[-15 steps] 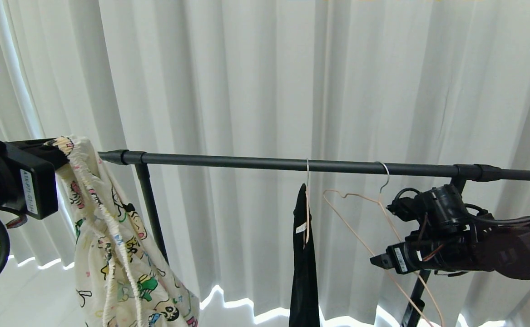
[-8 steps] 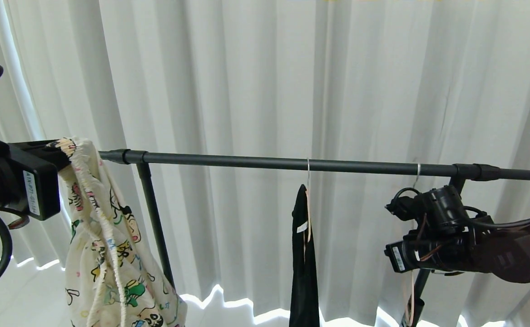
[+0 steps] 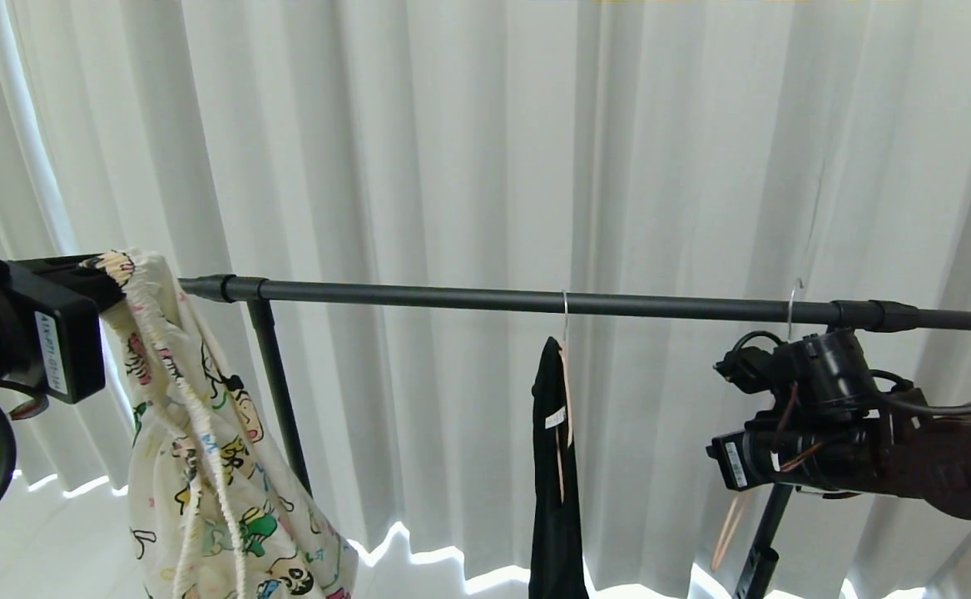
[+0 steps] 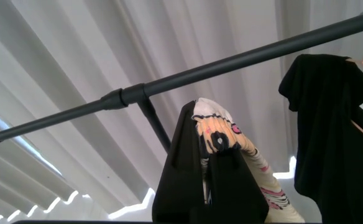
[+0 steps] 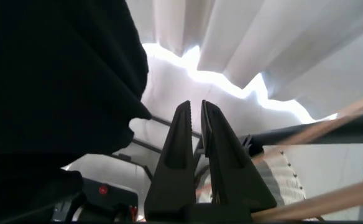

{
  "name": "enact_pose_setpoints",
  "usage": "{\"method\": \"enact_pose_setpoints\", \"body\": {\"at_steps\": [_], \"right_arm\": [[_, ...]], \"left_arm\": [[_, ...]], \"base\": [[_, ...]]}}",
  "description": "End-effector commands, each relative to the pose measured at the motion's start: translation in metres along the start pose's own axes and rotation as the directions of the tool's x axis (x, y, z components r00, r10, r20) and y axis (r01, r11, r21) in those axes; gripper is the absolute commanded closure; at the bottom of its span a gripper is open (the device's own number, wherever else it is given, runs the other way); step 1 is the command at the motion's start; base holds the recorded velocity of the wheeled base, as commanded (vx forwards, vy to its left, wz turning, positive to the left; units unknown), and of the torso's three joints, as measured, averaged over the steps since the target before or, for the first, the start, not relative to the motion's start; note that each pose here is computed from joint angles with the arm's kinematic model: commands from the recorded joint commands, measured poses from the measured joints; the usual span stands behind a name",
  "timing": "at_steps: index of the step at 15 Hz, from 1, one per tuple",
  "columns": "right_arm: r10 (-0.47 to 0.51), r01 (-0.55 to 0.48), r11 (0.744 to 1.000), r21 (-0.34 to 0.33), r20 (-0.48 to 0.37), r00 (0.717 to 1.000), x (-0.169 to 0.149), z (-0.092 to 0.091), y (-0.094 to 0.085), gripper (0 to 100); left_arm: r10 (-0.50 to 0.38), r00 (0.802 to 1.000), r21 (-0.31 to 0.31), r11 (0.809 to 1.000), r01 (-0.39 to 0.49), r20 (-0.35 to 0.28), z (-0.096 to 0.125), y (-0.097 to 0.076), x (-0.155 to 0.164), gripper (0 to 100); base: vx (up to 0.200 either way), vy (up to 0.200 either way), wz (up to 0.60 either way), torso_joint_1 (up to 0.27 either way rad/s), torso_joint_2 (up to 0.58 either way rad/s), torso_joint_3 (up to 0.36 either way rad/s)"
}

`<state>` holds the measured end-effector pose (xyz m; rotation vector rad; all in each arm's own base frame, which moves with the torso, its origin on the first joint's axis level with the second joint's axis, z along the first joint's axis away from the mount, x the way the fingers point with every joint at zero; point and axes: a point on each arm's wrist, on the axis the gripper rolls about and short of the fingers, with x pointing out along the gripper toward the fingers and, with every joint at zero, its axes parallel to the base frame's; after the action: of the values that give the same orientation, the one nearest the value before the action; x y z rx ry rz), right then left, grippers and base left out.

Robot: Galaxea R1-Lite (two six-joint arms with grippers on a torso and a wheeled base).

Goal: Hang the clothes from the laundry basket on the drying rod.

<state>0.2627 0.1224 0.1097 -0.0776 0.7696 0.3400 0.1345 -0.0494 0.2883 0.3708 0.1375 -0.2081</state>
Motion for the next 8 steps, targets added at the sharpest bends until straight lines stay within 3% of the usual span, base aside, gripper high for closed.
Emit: {"method": "enact_pose_setpoints", "body": {"at_steps": [1,5,8], "right_arm": [[0.027,-0.027,1.000,-0.013,0.048,0.998,-0.015,0.001,0.004,100],[0.146,-0.127,0.978,-0.164,0.112,0.983,-0.045,-0.011,0.005,100],[0.244,-0.208,0.951,-0.230,0.140,0.960,-0.069,-0.016,0.005,100]], "left_arm": [[0.004,1.000,-0.001,1.000,-0.004,0.007,0.001,0.001,-0.002,100],[0.002,1.000,-0.004,1.000,-0.002,0.011,0.001,0.001,-0.003,100],[-0.018,0.999,-0.004,1.000,0.018,0.029,0.001,0.001,-0.007,100]], "base": [[0.000,0.000,0.00,0.000,0.00,0.000],[0.000,0.000,0.00,0.000,0.00,0.000],[0.000,0.000,0.00,0.000,0.00,0.000]]}}
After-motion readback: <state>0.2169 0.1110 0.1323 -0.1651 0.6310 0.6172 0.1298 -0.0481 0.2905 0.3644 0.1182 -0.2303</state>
